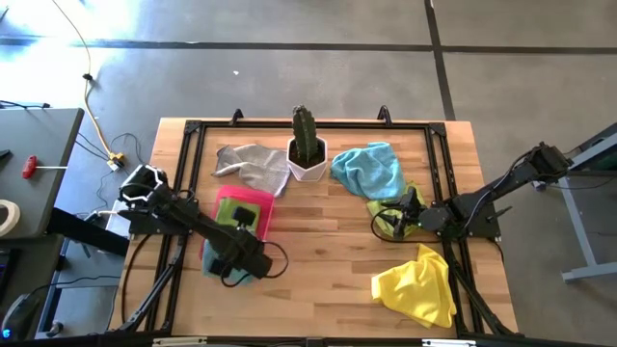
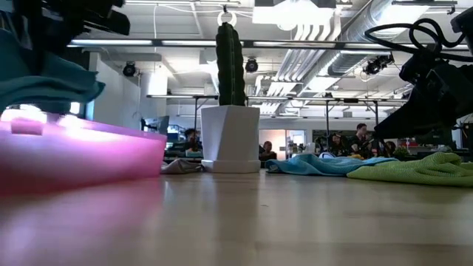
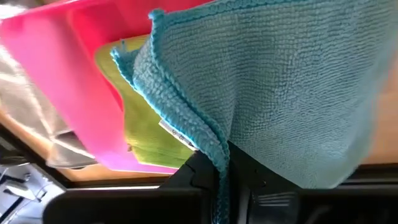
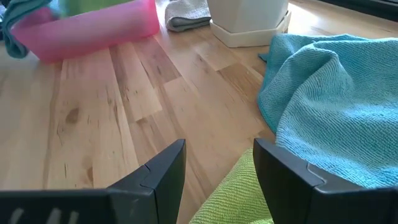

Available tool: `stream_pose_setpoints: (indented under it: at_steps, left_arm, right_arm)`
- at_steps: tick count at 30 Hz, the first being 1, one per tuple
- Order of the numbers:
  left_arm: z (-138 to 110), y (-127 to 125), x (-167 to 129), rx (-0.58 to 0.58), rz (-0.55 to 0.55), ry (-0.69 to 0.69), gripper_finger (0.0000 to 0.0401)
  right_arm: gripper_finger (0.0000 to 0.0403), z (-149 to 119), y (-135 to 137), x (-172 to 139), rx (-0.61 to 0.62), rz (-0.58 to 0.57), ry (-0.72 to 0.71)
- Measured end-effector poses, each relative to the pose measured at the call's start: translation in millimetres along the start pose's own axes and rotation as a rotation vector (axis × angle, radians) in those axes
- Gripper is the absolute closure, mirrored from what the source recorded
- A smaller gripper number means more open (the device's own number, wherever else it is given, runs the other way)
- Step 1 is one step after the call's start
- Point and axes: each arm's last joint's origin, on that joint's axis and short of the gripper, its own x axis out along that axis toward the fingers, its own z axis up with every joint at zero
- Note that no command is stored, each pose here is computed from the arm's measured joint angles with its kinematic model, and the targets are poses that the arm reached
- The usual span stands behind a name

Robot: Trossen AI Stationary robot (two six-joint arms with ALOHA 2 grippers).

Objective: Fold microfiber towels
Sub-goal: Put the bottom blue towel in the pink bin

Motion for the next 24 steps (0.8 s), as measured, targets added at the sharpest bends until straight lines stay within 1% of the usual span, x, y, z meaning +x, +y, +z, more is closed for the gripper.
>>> stream_pose_setpoints:
  at_steps: [7,17,20,24]
  left_arm:
    - [4,31,6,0.009,0.048,0.014,0.039]
    - [5,61,12,0.052,0.122,0.041,0.0389]
    - [4,71,15,0.041,0.133,0.053,0.0389]
    - [2,84,26,0.004,0.11,0.092,0.0389]
  right_arm:
    - [0.0222,0,0,0,0.0,0.0,0.0]
    - [0.0222,0,0,0,0.0,0.0,0.0]
    - [0.0222,0,0,0,0.001,0.0,0.0]
    - [0.0222,0,0,0,0.0,0.0,0.0]
